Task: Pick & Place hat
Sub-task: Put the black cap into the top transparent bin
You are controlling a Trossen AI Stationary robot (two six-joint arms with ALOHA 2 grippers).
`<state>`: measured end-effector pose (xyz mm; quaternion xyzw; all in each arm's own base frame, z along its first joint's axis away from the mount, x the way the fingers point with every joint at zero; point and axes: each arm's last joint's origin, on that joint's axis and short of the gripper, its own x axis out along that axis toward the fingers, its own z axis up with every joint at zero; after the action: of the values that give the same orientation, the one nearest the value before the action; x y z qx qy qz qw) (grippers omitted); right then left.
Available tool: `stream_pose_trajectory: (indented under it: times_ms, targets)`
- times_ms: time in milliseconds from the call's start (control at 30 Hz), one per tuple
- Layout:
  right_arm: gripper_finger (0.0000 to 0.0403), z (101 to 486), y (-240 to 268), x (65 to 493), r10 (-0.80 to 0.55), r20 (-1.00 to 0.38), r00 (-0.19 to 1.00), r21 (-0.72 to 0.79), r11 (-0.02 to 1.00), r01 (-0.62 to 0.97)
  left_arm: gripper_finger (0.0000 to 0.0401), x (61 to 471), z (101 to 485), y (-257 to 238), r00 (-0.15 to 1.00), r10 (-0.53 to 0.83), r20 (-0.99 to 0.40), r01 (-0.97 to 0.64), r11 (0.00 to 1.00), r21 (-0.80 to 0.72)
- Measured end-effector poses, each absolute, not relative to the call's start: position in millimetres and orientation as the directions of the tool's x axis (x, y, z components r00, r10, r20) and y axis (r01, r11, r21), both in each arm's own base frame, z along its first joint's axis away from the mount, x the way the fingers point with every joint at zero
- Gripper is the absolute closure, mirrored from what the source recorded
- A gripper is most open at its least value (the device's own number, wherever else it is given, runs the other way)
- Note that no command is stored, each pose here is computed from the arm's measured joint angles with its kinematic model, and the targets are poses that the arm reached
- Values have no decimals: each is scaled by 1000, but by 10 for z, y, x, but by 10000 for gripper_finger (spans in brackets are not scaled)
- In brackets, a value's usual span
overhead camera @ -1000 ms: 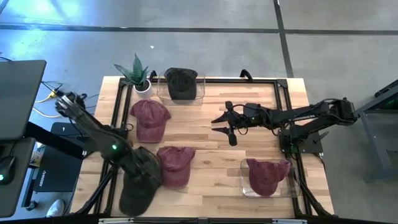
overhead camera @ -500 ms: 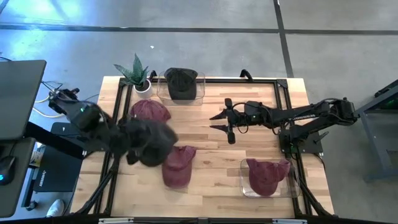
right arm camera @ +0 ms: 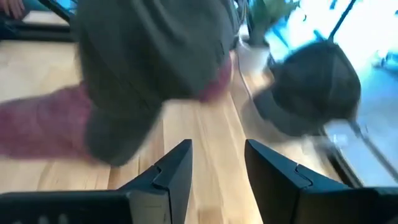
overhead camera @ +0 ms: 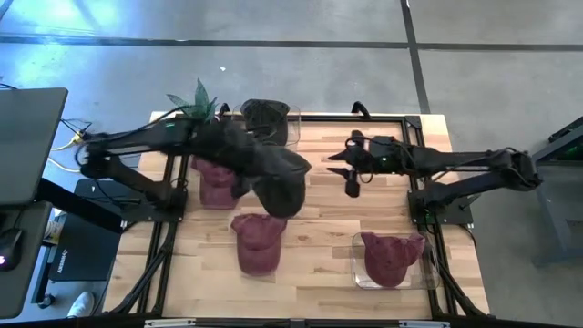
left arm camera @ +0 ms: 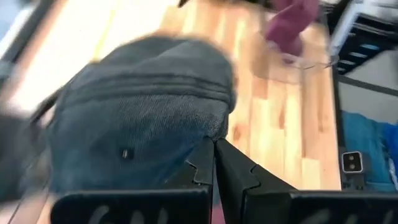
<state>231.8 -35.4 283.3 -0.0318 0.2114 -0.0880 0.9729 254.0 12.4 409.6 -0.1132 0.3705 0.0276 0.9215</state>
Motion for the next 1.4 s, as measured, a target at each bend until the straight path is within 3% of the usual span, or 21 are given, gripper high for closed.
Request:
stream_pose_trajectory:
  times_ms: [167,400,667,833,1033,1200,1400]
  targets:
    - [247,2886,-326,2106,-183,-454,872,-36,982,188,401,3047,3631,568,735,-210,-644,39,962,-270]
    - [226,2867,-287,2074,-83,-484,871,36,993,114,401,3495,3153,965,703,-476,-528,228,855,-466]
    - [159,2640,-328,2474,-25,-480,877,-51,999,1,401,3524,3015,1199,716,-436,-545,196,875,-443]
    - [139,2476,-343,2693,29,-472,881,-47,997,-57,401,3525,3009,1233,731,-331,-597,113,921,-372]
    - [145,2265,-411,2820,-135,-531,836,-119,989,84,401,3535,3012,1239,739,-294,-607,77,931,-357]
    - [194,2098,-394,2903,-34,-575,817,-49,999,7,401,3544,3013,1260,747,-229,-623,9,942,-336]
    - [348,2047,-364,2914,87,-587,805,36,996,-81,401,3514,3066,1255,755,-207,-621,11,952,-305]
